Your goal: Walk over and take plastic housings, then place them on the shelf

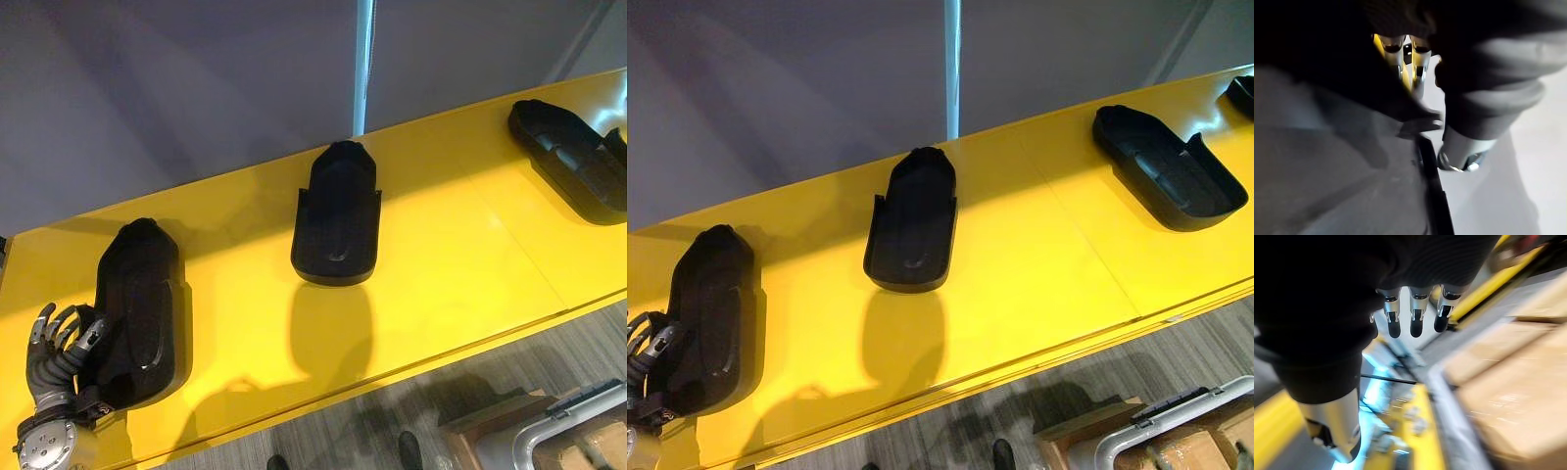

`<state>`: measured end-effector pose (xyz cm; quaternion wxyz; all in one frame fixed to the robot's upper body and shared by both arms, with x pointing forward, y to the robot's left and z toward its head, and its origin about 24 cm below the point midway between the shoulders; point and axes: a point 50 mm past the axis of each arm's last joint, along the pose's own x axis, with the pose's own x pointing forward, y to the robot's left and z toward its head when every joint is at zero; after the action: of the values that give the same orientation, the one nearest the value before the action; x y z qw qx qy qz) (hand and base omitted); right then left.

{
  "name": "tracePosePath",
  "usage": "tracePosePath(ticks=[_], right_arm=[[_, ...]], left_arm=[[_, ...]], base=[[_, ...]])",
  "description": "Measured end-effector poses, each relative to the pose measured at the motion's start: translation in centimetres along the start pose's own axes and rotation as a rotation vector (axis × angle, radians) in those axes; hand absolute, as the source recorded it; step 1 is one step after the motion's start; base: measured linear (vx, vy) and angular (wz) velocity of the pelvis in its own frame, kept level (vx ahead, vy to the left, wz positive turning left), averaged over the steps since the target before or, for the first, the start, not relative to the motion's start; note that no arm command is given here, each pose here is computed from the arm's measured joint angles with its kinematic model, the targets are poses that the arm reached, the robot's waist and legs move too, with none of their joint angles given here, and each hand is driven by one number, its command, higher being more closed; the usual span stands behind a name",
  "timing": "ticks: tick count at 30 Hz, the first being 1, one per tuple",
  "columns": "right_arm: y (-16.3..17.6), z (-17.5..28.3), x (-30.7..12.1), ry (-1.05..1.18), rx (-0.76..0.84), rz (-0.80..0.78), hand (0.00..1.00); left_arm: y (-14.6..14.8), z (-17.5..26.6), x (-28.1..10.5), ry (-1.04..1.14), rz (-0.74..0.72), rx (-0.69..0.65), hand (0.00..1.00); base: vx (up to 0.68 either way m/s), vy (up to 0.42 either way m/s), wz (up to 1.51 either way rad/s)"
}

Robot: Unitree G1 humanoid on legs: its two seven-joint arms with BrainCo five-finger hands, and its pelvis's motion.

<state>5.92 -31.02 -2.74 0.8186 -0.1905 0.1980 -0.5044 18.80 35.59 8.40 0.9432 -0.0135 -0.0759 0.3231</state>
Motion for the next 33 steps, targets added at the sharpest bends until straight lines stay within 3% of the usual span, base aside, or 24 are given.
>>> tracePosePath(ticks=[5,12,16,21,22,27,33], right_arm=[[0.9,-4.4,-1.3,0.206,-0.028,0.096,0.00],[4.4,-8.4,-4.1,0.407,-0.064,0.395,0.00],[6.4,-9.4,-5.6,0.467,-0.089,0.527,0.00],[7.8,-10.4,-6.8,0.552,-0.072,0.623,0.00],[7.8,-10.8,-7.0,0.579,-0.069,0.619,0.00],[7.4,-12.4,-7.2,0.709,-0.041,0.600,0.00],[7.5,-13.0,-7.3,0.802,-0.012,0.599,0.00]], left_arm=[[0.1,0.0,-0.1,-0.005,0.004,-0.012,0.00],[-0.9,1.0,0.7,-0.053,0.012,-0.095,0.00],[-3.5,4.4,0.2,-0.228,0.025,-0.215,0.00],[-6.5,9.4,-3.3,-0.539,0.069,-0.312,0.00],[-7.2,10.0,-4.1,-0.576,0.059,-0.330,1.00],[-10.6,10.4,-7.4,-0.625,-0.094,-0.289,1.00],[-13.2,6.7,-10.7,-0.397,-0.333,-0.285,1.00]], base=[[0.00,-0.008,-0.03],[-0.01,-0.010,0.06],[-0.02,-0.009,0.16],[0.00,-0.003,0.17],[0.00,-0.006,0.34],[-0.01,-0.008,0.38],[-0.02,-0.007,0.21]])
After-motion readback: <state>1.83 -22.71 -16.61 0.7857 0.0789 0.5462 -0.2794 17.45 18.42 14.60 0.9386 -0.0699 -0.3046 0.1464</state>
